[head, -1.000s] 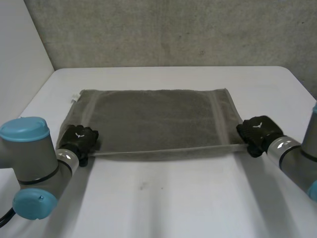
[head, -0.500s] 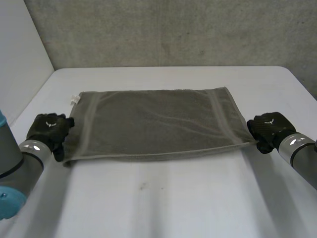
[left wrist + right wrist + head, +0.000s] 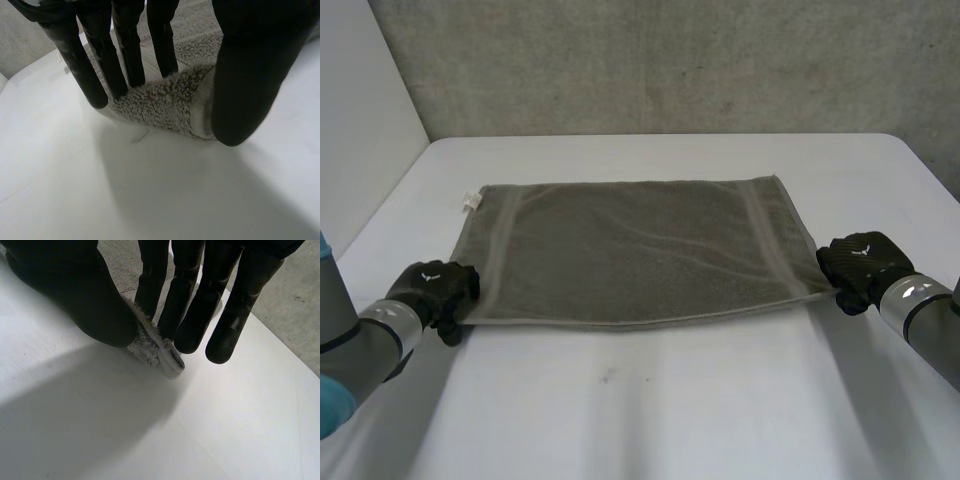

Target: Fold the towel.

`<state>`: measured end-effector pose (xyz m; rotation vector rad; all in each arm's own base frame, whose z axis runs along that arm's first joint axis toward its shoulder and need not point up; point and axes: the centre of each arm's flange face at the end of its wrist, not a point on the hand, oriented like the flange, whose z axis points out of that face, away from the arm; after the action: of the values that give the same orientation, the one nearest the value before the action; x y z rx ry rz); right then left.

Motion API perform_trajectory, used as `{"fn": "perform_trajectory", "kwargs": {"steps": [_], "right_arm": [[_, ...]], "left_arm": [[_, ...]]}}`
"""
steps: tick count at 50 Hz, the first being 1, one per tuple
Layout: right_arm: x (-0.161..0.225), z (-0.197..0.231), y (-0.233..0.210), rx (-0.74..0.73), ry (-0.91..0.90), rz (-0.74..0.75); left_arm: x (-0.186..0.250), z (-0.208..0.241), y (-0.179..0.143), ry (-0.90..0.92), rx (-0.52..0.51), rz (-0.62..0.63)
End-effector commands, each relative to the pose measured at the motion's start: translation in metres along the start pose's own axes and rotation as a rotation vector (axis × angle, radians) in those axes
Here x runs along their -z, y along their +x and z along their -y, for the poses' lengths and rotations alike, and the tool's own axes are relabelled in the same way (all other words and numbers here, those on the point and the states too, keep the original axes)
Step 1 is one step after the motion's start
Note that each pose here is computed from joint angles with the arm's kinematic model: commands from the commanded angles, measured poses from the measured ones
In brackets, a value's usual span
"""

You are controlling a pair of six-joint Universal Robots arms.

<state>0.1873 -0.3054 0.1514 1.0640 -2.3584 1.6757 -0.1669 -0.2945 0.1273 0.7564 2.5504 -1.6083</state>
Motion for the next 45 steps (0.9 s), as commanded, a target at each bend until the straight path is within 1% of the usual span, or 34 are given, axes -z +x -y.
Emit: {"fn": "perform_trajectory", "kwargs": {"steps": [1,6,11,16,17,18,19,20,21,22,23,24,25,26,27,28,29,30,31,33,35,36,37,38,39,40,41,42,43,44,45], "right_arm": [[0.0,-0.001,0.0,0.001,0.003,-0.002],[-0.001,0.0,0.002,0.001,0.003,-0.007],[0.0,0.004,0.005,0.019,0.014,-0.016],[0.007,0.01,0.008,0.041,-0.002,-0.013],[0.015,0.014,0.008,0.068,-0.018,0.003],[0.015,0.014,0.008,0.068,-0.019,0.003],[0.025,0.017,0.008,0.103,-0.048,0.026],[0.037,0.018,0.007,0.141,-0.089,0.056],[0.038,0.018,0.007,0.141,-0.09,0.057],[0.05,0.017,0.006,0.177,-0.137,0.093],[0.05,0.017,0.006,0.177,-0.138,0.093],[0.064,0.015,0.004,0.217,-0.192,0.136],[0.079,0.012,0.0,0.261,-0.241,0.184],[0.079,0.012,0.0,0.262,-0.242,0.184],[0.095,0.01,-0.003,0.308,-0.282,0.229],[0.111,0.011,-0.004,0.358,-0.313,0.264],[0.112,0.011,-0.004,0.359,-0.313,0.264],[0.125,0.011,-0.003,0.398,-0.334,0.289],[0.125,0.011,-0.003,0.399,-0.334,0.289],[0.141,0.015,-0.001,0.449,-0.326,0.32],[0.143,0.02,0.001,0.455,-0.297,0.326],[0.142,0.025,0.002,0.452,-0.256,0.328],[0.142,0.025,0.002,0.452,-0.255,0.328],[0.139,0.032,0.004,0.458,-0.21,0.317],[0.139,0.032,0.004,0.458,-0.21,0.317],[0.135,0.038,0.007,0.445,-0.175,0.307],[0.129,0.043,0.013,0.413,-0.148,0.282],[0.129,0.043,0.013,0.413,-0.148,0.282],[0.117,0.045,0.017,0.367,-0.138,0.267],[0.1,0.045,0.025,0.323,-0.135,0.243],[0.1,0.045,0.025,0.323,-0.135,0.243]], "left_arm": [[-0.021,-0.001,-0.001,0.059,-0.01,0.021],[-0.028,-0.002,-0.001,0.09,-0.018,0.033],[-0.027,-0.003,0.0,0.092,-0.02,0.031],[-0.011,0.008,-0.001,0.104,-0.033,0.037],[0.001,0.013,-0.001,0.104,-0.037,0.037],[0.015,0.017,-0.002,0.093,-0.034,0.034],[0.015,0.017,-0.002,0.093,-0.034,0.034],[0.029,0.02,-0.001,0.076,-0.034,0.028],[0.043,0.023,-0.002,0.049,-0.032,0.022],[0.043,0.023,-0.002,0.049,-0.032,0.022],[0.058,0.025,-0.001,0.013,-0.036,0.011],[0.058,0.025,-0.001,0.013,-0.036,0.011],[0.073,0.026,-0.001,-0.032,-0.048,-0.002],[0.087,0.024,-0.003,-0.087,-0.067,-0.012],[0.087,0.024,-0.003,-0.088,-0.067,-0.012],[0.099,0.023,-0.006,-0.141,-0.088,-0.02],[0.111,0.022,-0.009,-0.196,-0.105,-0.029],[0.111,0.022,-0.009,-0.196,-0.105,-0.029],[0.12,0.021,-0.01,-0.233,-0.121,-0.044],[0.127,0.022,-0.01,-0.252,-0.133,-0.065],[0.128,0.024,-0.011,-0.244,-0.138,-0.082],[0.126,0.027,-0.012,-0.216,-0.135,-0.094],[0.123,0.03,-0.014,-0.181,-0.132,-0.099],[0.123,0.03,-0.014,-0.181,-0.132,-0.099],[0.119,0.034,-0.016,-0.145,-0.133,-0.099],[0.119,0.034,-0.016,-0.144,-0.133,-0.099],[0.114,0.037,-0.019,-0.112,-0.135,-0.097],[0.105,0.04,-0.022,-0.078,-0.143,-0.092],[0.105,0.04,-0.022,-0.078,-0.143,-0.092],[0.093,0.041,-0.024,-0.052,-0.152,-0.084],[0.081,0.044,-0.026,-0.023,-0.16,-0.079]]}}
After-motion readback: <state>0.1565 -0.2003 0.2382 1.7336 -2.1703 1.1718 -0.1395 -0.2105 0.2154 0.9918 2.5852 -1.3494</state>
